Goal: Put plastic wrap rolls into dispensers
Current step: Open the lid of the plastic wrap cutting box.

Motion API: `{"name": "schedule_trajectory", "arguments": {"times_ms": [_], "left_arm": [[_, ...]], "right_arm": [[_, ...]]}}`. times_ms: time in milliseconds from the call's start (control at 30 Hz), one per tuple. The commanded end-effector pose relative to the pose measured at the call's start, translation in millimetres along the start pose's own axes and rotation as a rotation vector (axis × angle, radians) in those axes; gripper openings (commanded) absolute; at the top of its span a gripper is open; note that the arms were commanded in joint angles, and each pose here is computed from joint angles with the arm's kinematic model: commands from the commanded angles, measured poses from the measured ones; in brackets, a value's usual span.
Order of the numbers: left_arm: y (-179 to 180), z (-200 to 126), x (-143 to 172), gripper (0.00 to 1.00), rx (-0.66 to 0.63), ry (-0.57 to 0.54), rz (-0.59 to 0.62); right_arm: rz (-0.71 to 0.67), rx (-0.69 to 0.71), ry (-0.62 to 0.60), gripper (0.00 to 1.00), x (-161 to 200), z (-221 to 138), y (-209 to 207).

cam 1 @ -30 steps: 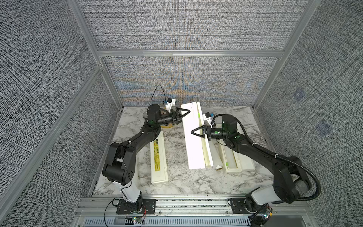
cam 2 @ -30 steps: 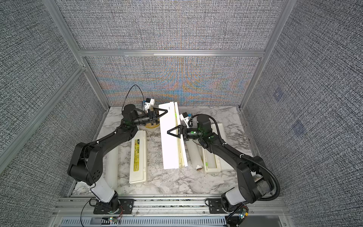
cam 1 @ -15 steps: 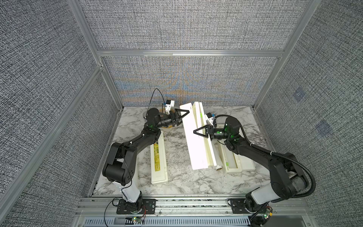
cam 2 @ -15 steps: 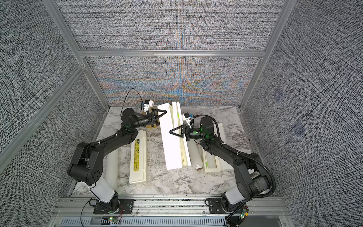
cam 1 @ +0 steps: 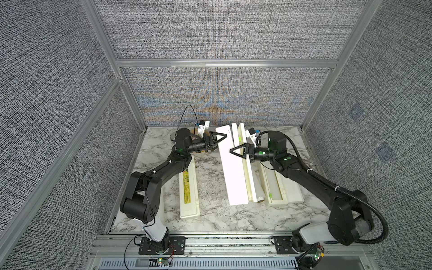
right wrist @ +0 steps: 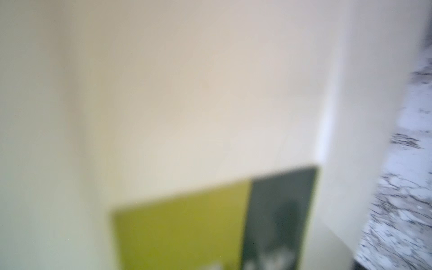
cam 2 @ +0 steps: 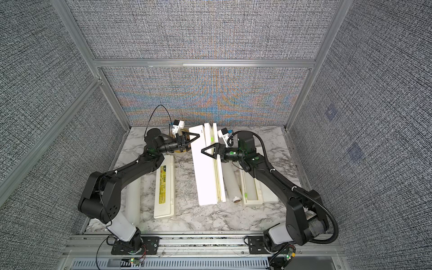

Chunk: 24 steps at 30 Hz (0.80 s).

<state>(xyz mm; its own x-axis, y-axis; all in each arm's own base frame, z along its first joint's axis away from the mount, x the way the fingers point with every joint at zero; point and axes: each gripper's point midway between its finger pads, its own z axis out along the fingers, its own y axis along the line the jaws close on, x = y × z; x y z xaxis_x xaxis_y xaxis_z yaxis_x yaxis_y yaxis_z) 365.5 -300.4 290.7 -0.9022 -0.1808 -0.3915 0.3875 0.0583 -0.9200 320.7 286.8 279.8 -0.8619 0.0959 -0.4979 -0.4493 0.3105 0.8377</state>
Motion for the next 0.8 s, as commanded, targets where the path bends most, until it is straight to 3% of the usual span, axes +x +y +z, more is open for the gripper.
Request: {"name": "schedule_trajectory", "arguments": {"times_ms": [0,400,767], "left_arm": [[-1,0,5,0.72,0.006,0.028,0.007],[4,5,11,0.71,0.006,0.043,-0.006],[11,6,13,0.7,-0.02,0.049,-0.015]], "right_arm": [[-0.042,0.141,0.0,0.99,2,-4,-23],[-0.071,0.264,0.003,0.99,2,-2,-32],[-0.081,0.519,0.029,0.99,6,-14,-60]]}}
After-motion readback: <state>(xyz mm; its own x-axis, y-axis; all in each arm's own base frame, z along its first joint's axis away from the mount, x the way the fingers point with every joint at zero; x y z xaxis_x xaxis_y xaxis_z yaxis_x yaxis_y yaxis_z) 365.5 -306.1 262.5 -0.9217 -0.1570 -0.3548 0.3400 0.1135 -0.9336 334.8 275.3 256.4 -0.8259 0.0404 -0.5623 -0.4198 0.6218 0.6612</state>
